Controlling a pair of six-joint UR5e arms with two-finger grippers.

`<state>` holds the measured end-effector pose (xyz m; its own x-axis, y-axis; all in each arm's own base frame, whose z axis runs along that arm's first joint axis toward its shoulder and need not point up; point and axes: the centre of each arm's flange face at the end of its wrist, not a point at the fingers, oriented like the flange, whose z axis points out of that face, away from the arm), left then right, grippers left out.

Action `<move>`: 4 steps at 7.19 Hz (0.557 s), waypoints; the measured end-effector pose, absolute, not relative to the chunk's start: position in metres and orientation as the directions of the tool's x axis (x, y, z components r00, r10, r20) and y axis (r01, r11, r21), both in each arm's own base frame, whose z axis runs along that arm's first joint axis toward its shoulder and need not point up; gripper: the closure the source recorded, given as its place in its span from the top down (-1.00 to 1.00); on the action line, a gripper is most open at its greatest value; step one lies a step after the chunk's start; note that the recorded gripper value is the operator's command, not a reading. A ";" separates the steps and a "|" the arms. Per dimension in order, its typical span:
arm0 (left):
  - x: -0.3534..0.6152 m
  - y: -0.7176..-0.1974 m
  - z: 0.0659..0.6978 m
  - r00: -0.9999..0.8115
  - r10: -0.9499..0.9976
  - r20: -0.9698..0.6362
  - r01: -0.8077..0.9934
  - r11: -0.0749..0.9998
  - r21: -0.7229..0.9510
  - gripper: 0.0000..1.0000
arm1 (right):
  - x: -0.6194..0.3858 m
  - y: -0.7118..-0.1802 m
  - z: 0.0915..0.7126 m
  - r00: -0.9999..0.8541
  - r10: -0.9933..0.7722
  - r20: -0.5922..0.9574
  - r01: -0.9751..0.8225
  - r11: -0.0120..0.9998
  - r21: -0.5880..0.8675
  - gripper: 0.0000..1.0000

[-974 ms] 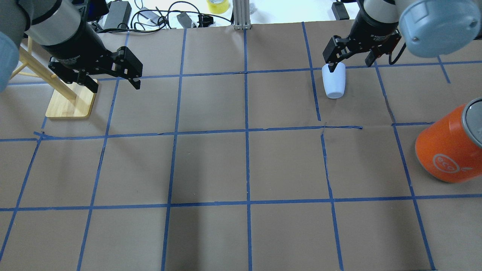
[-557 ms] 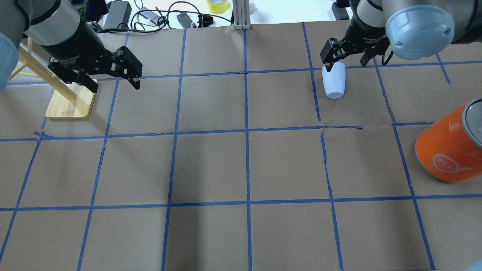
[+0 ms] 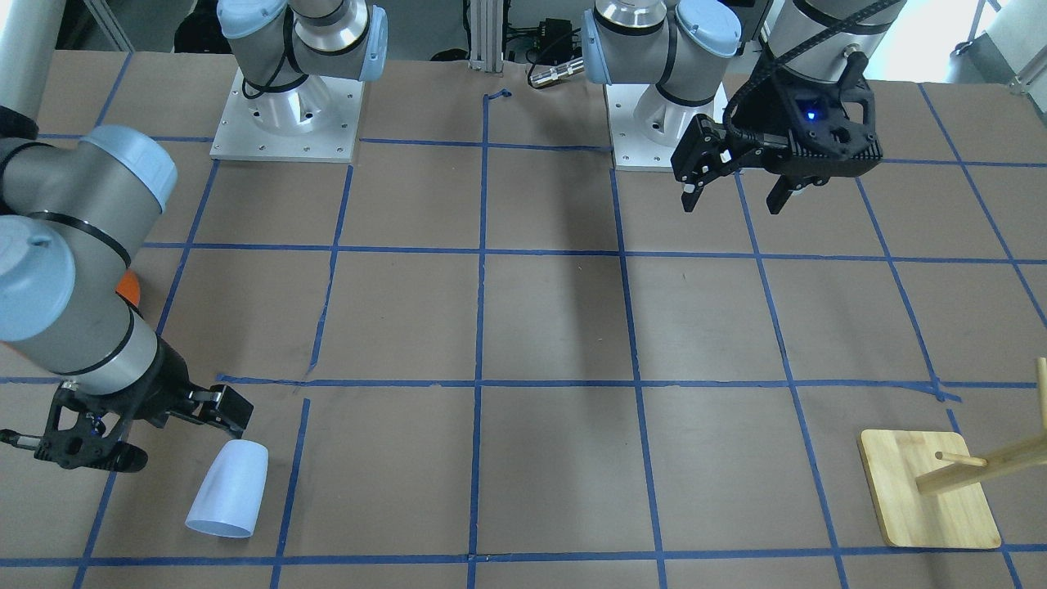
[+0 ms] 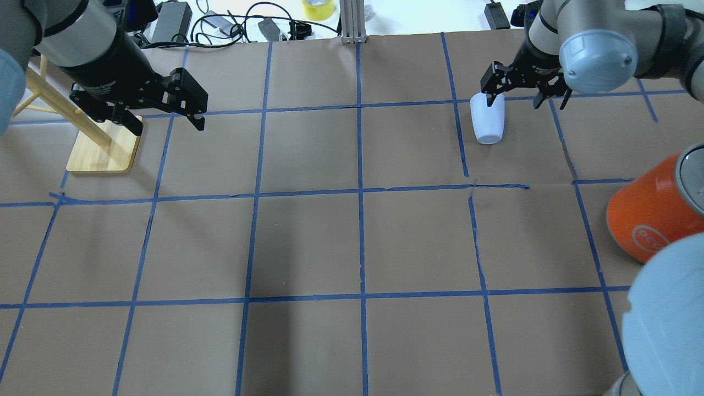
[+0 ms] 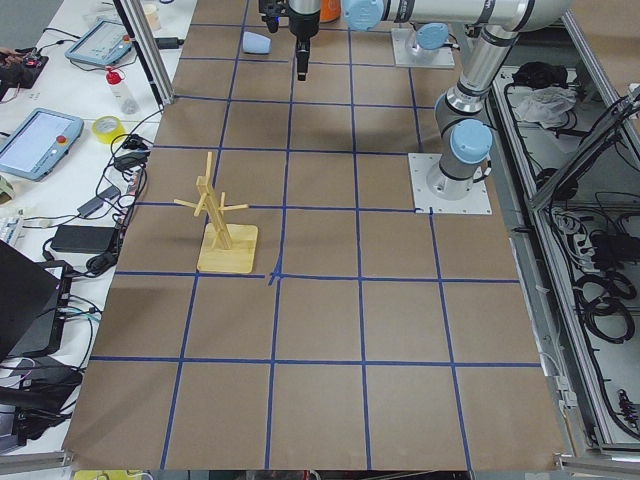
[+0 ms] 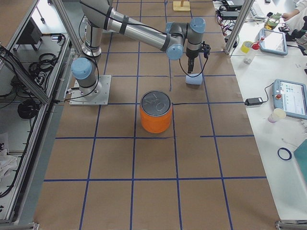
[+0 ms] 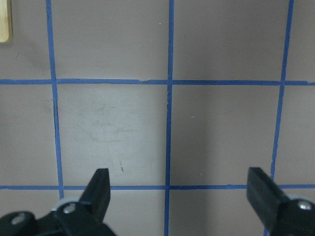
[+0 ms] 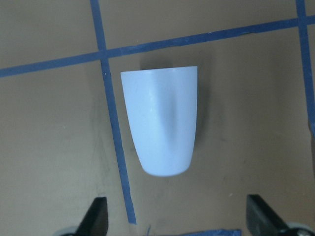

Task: Flip cup
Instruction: 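Lower the right gripper over the upside-down white cup, then grasp the white cup with the right gripper and lift it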

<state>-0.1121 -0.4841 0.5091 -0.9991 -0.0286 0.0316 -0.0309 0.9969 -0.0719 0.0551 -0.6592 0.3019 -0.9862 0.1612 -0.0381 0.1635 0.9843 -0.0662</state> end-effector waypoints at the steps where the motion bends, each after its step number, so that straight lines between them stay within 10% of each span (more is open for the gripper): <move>1: -0.112 -0.484 0.509 -0.999 -0.028 0.032 -0.031 0.997 -0.072 1.00 | 0.057 -0.669 0.281 -0.982 0.184 -0.041 0.187 0.979 -0.076 1.00; 4: -0.112 -0.485 0.508 -0.999 -0.029 0.036 -0.032 0.997 -0.071 1.00 | 0.062 -0.686 0.236 -0.984 0.173 -0.043 0.176 0.980 -0.088 1.00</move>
